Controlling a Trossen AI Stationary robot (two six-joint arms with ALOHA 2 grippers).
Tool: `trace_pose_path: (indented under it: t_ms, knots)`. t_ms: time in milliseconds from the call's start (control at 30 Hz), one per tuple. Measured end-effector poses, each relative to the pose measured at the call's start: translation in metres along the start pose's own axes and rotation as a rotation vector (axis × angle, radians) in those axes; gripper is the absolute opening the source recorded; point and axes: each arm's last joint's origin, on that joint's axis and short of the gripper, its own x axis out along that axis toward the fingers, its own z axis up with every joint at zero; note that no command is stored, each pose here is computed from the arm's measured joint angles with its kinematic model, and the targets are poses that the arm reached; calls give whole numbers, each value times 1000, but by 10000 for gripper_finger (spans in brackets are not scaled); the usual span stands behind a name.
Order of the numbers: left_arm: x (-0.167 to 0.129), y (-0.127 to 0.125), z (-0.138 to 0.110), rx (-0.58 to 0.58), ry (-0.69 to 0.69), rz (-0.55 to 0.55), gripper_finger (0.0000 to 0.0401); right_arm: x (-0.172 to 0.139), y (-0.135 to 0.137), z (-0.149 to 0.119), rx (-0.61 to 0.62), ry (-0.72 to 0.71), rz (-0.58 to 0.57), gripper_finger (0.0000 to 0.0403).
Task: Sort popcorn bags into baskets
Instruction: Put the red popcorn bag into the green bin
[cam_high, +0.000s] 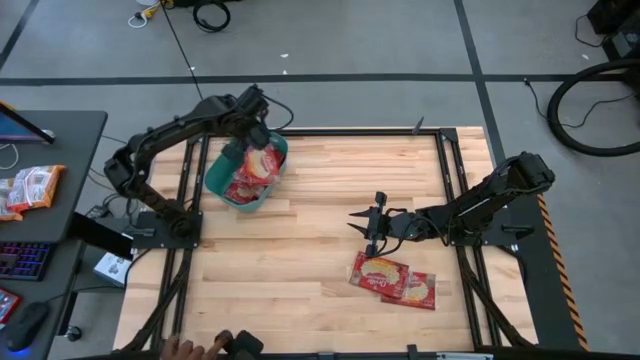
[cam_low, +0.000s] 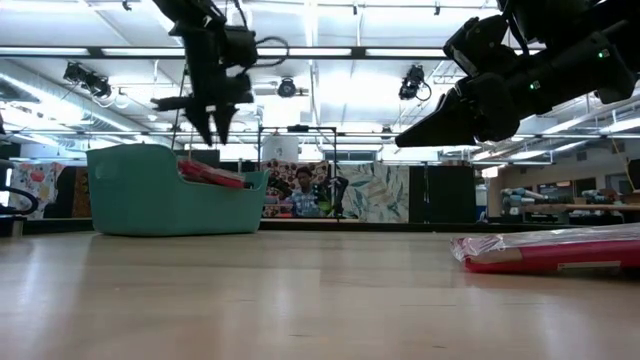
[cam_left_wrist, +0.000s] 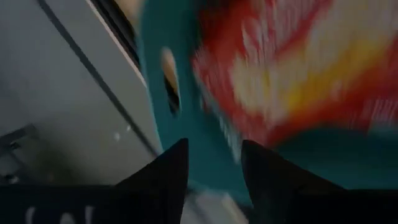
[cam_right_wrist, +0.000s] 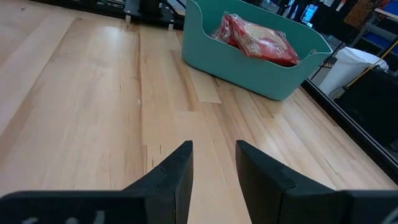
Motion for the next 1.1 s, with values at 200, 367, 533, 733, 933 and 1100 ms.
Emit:
trace_pose_path:
  t_ms: [200,367,533,733,933,1100]
  knots:
    - [-5,-1,32,-421,-211,-21,143,0,0,0,0,0,0,126]
    - [11,-10,67,-701,-192,-134,142,0,0,1,4,-7,6,126]
    - [21,-21,97,-814,-143,-199,141,0,0,1,7,-12,7,126]
    - [25,-39,124,-769,-81,-240,141,0,0,1,2,-14,8,126]
    - [27,-53,122,-743,98,-237,141,0,0,2,-3,-22,7,126]
    - [27,-57,104,-796,257,-294,141,0,1,3,1,-31,27,126]
